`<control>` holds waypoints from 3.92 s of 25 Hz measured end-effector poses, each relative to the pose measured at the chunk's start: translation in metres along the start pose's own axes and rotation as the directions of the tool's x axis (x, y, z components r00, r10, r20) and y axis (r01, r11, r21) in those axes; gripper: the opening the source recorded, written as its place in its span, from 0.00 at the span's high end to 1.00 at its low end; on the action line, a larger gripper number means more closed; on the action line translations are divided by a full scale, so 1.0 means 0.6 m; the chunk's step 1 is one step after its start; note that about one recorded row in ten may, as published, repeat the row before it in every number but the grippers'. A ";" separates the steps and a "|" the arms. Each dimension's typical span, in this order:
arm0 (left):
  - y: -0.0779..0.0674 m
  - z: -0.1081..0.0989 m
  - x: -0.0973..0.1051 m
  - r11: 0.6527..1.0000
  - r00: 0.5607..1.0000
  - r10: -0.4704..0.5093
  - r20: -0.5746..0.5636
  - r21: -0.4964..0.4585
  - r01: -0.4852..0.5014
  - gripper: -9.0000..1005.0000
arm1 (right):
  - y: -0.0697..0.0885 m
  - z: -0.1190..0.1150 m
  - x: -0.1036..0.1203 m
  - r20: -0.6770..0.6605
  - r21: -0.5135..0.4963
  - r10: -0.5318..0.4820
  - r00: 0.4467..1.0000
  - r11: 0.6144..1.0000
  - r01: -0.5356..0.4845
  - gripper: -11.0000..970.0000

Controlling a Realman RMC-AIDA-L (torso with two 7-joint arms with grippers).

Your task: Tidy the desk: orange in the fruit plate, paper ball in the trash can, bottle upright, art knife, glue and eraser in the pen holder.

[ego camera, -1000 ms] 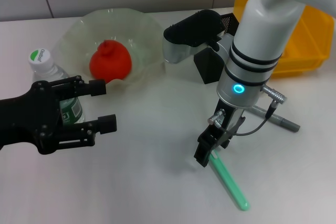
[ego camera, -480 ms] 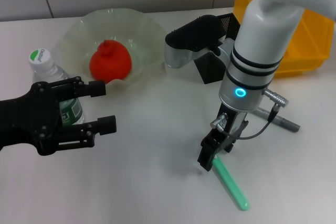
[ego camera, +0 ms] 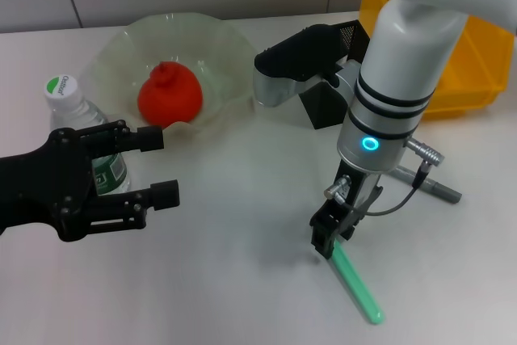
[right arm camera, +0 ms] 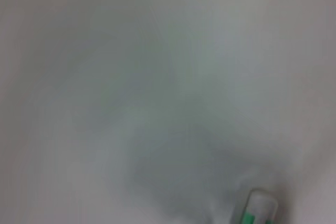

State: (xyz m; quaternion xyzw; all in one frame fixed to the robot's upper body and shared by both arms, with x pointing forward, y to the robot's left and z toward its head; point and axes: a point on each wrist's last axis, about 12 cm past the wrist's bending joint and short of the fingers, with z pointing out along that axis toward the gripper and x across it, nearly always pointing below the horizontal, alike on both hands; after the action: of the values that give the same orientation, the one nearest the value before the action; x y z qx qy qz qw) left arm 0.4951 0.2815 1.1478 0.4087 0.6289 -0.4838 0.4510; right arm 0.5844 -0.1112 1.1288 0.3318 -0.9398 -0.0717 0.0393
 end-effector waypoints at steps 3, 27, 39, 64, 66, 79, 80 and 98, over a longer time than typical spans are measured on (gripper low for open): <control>0.000 0.000 0.000 1.000 1.000 0.000 0.000 0.000 0.000 0.22 | 0.000 0.000 0.000 -0.002 0.002 -0.002 1.000 1.000 0.002 0.56; 0.000 -0.001 0.001 1.000 1.000 -0.002 0.001 -0.002 0.002 0.22 | -0.001 0.002 0.003 -0.009 0.000 0.000 1.000 1.000 0.000 0.79; -0.001 -0.002 0.002 1.000 1.000 -0.005 0.001 -0.001 0.005 0.22 | 0.003 0.000 0.002 -0.003 -0.010 -0.005 1.000 1.000 0.005 0.79; -0.002 -0.003 0.004 1.000 1.000 -0.009 0.003 -0.001 0.009 0.22 | 0.000 0.008 0.007 -0.014 -0.029 0.013 1.000 0.999 -0.013 0.68; -0.002 -0.003 0.004 1.000 1.000 -0.010 0.003 0.000 0.010 0.22 | 0.000 0.009 0.008 -0.015 -0.029 0.014 1.000 0.999 -0.014 0.68; -0.003 -0.004 0.009 1.000 1.000 -0.023 0.006 -0.001 0.023 0.22 | 0.002 0.012 0.008 -0.028 -0.012 -0.002 1.000 1.000 0.001 0.68; -0.003 -0.004 0.009 1.000 1.000 -0.023 0.006 -0.001 0.023 0.22 | 0.002 0.012 0.008 -0.028 -0.011 -0.002 1.000 1.000 0.002 0.68; -0.003 -0.004 0.007 1.000 1.000 -0.020 0.012 0.000 0.020 0.22 | 0.003 0.013 0.009 -0.038 -0.003 -0.011 0.999 1.000 0.011 0.80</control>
State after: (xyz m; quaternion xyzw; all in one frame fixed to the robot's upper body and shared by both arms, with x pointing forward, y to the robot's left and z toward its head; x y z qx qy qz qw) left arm 0.4918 0.2836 1.1443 0.3995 0.6303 -0.4908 0.4497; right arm 0.5778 -0.1122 1.1214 0.3382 -0.9369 -0.0667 0.0573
